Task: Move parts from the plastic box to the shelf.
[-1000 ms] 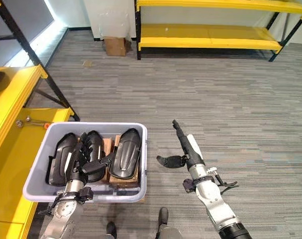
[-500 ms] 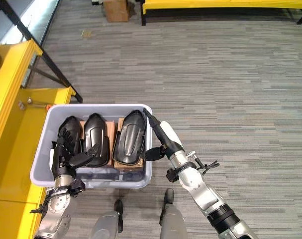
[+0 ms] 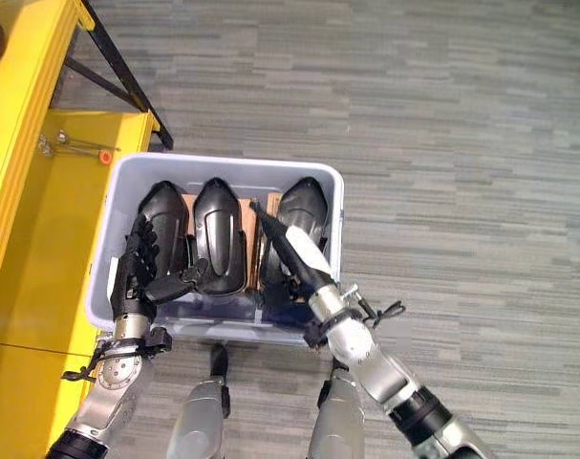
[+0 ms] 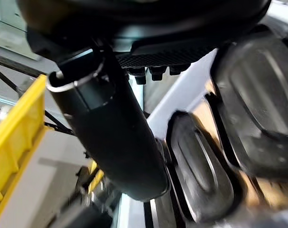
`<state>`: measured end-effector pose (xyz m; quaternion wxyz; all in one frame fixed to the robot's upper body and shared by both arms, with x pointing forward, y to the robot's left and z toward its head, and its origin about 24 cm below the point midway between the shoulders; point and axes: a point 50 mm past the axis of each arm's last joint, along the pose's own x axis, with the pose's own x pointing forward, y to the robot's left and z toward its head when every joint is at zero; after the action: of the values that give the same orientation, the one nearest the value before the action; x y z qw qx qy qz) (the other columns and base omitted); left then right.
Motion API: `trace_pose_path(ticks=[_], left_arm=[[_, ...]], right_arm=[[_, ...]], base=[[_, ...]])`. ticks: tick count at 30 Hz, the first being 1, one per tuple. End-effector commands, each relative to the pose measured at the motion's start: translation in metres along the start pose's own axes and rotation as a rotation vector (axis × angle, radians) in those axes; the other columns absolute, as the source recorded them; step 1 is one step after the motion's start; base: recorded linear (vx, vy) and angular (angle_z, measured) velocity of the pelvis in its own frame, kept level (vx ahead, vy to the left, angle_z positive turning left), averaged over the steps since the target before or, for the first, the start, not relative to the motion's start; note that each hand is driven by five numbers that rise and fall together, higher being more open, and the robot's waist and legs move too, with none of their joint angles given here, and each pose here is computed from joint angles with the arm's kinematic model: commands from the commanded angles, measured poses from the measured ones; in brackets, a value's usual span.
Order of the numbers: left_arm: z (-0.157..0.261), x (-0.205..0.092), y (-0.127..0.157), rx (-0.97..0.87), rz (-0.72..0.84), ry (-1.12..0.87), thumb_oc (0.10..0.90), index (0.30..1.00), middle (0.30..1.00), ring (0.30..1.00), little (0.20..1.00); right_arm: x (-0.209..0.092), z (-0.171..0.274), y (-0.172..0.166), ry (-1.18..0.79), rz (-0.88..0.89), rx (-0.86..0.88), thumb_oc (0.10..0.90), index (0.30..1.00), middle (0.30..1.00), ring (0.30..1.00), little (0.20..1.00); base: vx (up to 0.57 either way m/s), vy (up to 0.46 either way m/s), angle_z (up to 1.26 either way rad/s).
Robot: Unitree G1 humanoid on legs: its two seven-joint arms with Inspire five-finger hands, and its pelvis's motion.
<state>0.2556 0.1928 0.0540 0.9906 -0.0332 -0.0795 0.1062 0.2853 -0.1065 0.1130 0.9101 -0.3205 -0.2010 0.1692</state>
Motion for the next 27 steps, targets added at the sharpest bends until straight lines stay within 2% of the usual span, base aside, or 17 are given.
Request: trace_pose_path(ticks=[1, 6, 9, 14, 22, 27], left_arm=[[0.042, 0.006, -0.009, -0.087, -0.021, -0.216, 0.9, 1.0, 1.0, 1.0, 1.0], [0.048, 0.001, 0.0, -0.149, 0.071, -0.234, 0.9, 1.0, 1.0, 1.0, 1.0], [0.053, 0.006, -0.006, -0.151, 0.051, -0.254, 0.9, 1.0, 1.0, 1.0, 1.0], [0.058, 0.006, -0.01, -0.175, 0.07, -0.281, 0.9, 1.0, 1.0, 1.0, 1.0], [0.066, 0.005, -0.009, -0.185, 0.096, -0.301, 0.9, 1.0, 1.0, 1.0, 1.0], [0.066, 0.007, -0.01, -0.172, 0.082, -0.294, 0.9, 1.0, 1.0, 1.0, 1.0]], right_arm=[[0.009, 0.039, -0.022, -0.204, -0.114, -0.063, 0.9, 1.0, 1.0, 1.0, 1.0], [0.018, 0.066, -0.031, -0.346, -0.121, -0.295, 0.9, 1.0, 1.0, 1.0, 1.0], [0.022, 0.065, -0.043, -0.286, -0.185, -0.392, 0.9, 1.0, 1.0, 1.0, 1.0], [0.025, 0.059, -0.048, -0.239, -0.207, -0.418, 0.9, 1.0, 1.0, 1.0, 1.0], [0.024, 0.061, -0.029, -0.239, -0.095, -0.456, 0.9, 1.0, 1.0, 1.0, 1.0], [0.026, 0.062, -0.031, -0.252, -0.123, -0.461, 0.9, 1.0, 1.0, 1.0, 1.0]], base=[[-0.06, 0.049, -0.1], [-0.1, 0.116, -0.43], [-0.14, 0.082, -0.38], [-0.12, 0.077, 0.0], [-0.06, 0.015, -0.02], [-0.06, -0.018, 0.01]])
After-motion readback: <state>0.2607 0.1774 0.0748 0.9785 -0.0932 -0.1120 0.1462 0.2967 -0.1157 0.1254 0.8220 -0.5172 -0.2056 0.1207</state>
